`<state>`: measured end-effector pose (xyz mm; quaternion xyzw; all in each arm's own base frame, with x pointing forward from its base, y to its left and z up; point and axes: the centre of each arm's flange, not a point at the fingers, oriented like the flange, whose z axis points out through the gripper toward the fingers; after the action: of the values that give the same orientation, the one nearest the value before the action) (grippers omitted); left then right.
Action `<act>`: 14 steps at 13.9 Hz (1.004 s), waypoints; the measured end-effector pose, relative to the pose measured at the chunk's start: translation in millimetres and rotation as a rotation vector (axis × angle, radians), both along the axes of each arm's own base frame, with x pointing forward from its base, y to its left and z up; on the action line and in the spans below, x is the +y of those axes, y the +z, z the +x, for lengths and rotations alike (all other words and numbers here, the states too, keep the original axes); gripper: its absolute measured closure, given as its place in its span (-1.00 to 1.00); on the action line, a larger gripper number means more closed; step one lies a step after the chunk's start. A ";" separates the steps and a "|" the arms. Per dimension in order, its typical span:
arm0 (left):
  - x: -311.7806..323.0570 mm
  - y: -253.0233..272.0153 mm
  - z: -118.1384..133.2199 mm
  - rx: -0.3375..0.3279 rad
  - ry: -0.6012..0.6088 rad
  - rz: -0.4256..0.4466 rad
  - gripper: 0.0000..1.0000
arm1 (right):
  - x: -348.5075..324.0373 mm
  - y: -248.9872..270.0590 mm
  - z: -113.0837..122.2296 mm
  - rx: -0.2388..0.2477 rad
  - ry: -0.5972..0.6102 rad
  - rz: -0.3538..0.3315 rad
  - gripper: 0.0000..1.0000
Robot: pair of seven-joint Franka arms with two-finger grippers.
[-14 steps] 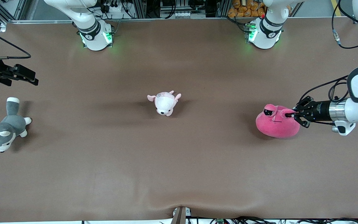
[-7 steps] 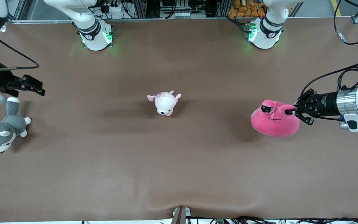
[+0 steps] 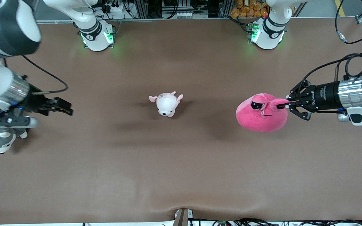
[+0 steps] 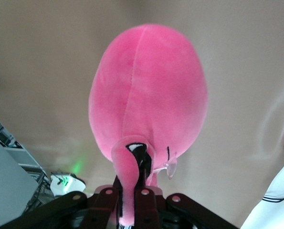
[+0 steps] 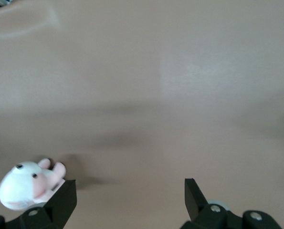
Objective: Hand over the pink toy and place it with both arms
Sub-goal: 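Carry the pink plush to the middle while the right gripper approaches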
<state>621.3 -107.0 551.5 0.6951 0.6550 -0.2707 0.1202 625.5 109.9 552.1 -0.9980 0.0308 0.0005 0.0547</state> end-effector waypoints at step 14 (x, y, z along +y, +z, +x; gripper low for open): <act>-149.1 17.3 -24.1 0.009 0.042 -0.018 0.79 | 157.5 -37.3 -5.1 0.218 -0.432 0.427 -1.00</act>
<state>597.3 -256.1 568.8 0.6788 0.6677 -0.2769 0.1293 620.4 267.4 514.9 -0.9284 0.2468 0.1024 0.2581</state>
